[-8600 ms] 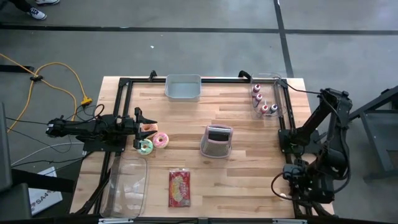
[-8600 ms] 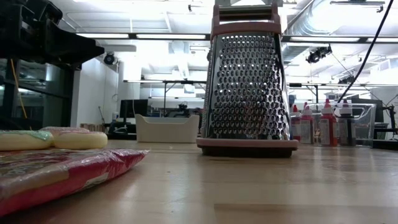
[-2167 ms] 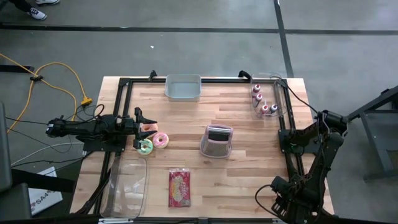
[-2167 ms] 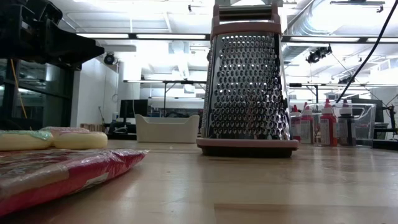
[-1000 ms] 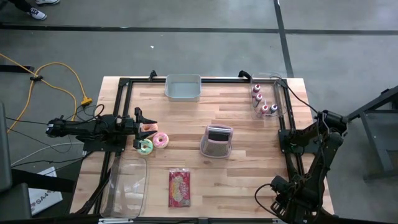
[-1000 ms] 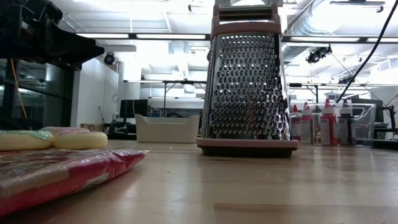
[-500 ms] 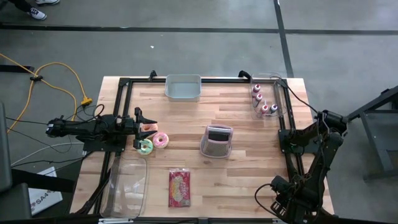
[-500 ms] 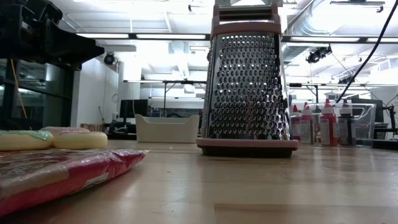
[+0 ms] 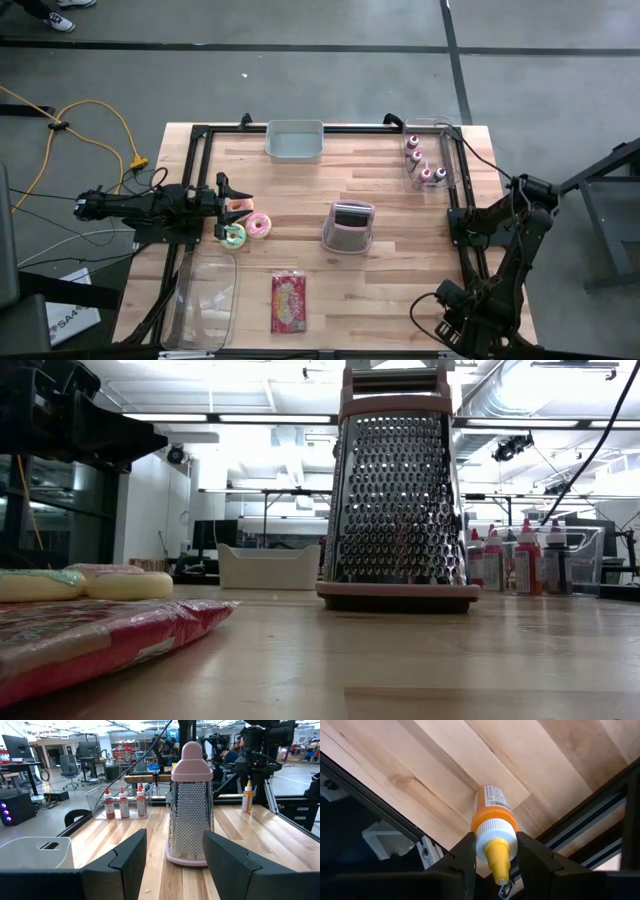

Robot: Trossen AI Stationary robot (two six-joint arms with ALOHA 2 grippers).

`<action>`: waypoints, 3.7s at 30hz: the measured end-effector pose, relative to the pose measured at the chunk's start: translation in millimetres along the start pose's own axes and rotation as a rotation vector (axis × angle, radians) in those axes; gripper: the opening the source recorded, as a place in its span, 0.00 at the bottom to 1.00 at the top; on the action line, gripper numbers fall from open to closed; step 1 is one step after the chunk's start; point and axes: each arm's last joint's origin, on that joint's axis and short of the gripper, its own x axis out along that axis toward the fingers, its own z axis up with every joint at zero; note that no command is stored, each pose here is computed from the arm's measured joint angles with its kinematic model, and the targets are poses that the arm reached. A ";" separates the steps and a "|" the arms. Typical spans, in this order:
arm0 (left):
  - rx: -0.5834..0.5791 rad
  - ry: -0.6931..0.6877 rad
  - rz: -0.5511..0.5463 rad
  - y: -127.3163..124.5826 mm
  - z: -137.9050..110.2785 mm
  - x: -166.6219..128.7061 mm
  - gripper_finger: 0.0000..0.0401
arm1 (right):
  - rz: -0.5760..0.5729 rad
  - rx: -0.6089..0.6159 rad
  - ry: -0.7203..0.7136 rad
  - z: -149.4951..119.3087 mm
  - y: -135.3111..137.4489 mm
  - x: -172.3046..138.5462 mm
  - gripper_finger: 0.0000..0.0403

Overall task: Pick & Place Food Item
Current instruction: Put the yellow food coloring into the right transparent bin

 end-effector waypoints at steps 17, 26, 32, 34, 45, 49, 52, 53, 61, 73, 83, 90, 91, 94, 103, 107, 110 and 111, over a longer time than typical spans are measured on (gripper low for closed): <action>0.000 0.000 0.000 0.0 0.0 0.0 0.47 | 0.087 -0.048 0.023 23.4 -30.7 -50.2 0.27; 0.000 0.000 0.000 0.0 0.0 0.0 0.47 | 0.066 -0.062 0.007 29.5 -31.2 -50.2 0.26; 0.000 0.000 0.000 0.0 0.1 0.0 0.47 | 0.060 -0.106 -0.013 49.4 -31.0 -54.3 0.26; 0.000 0.000 0.000 0.0 0.0 0.0 0.47 | 0.068 -0.116 -0.033 59.0 -32.5 -58.0 0.27; 0.000 0.000 0.000 0.0 0.1 0.0 0.47 | 0.068 -0.158 -0.080 126.2 -52.9 -78.8 0.27; 0.000 0.000 0.000 0.0 0.0 0.0 0.47 | 0.051 -0.163 -0.097 152.5 -63.4 -83.3 0.27; 0.000 0.000 0.000 0.0 0.1 0.0 0.47 | 0.036 -0.165 -0.092 168.8 -70.2 -84.5 0.27; 0.000 0.000 0.000 0.0 -0.1 0.0 0.47 | 0.037 -0.165 -0.091 173.6 -72.0 -84.8 0.27; 0.000 0.000 0.000 0.0 0.0 0.0 0.47 | 0.046 -0.160 -0.092 214.4 -92.7 -88.0 0.27; 0.000 0.000 0.000 0.0 0.0 0.0 0.47 | 0.092 -0.078 -0.164 268.9 -136.5 -94.1 0.27; 0.000 0.000 0.000 0.0 0.1 0.0 0.47 | 0.103 -0.014 -0.277 300.2 -174.7 -99.7 0.27; 0.000 0.000 0.000 0.0 -0.1 0.0 0.47 | 0.092 0.023 -0.324 308.8 -194.5 -110.4 0.26; 0.000 0.000 0.000 0.0 0.1 0.0 0.47 | 0.092 0.021 -0.334 309.3 -195.8 -113.7 0.26; 0.000 0.000 0.000 0.0 0.1 0.0 0.47 | 0.088 0.023 -0.354 309.0 -198.6 -124.2 0.26; 0.000 0.000 0.000 0.0 0.0 0.0 0.47 | -0.016 0.049 -0.346 293.3 -204.9 -158.9 0.27; 0.000 0.000 0.000 0.0 0.0 0.0 0.47 | -0.057 0.055 -0.345 285.8 -207.2 -171.7 0.27; 0.000 0.000 0.000 0.0 -0.1 0.0 0.47 | -0.069 0.056 -0.334 281.7 -208.4 -176.9 0.27; 0.000 0.000 0.000 0.0 0.0 0.0 0.47 | -0.071 0.062 -0.328 280.8 -209.5 -177.6 0.27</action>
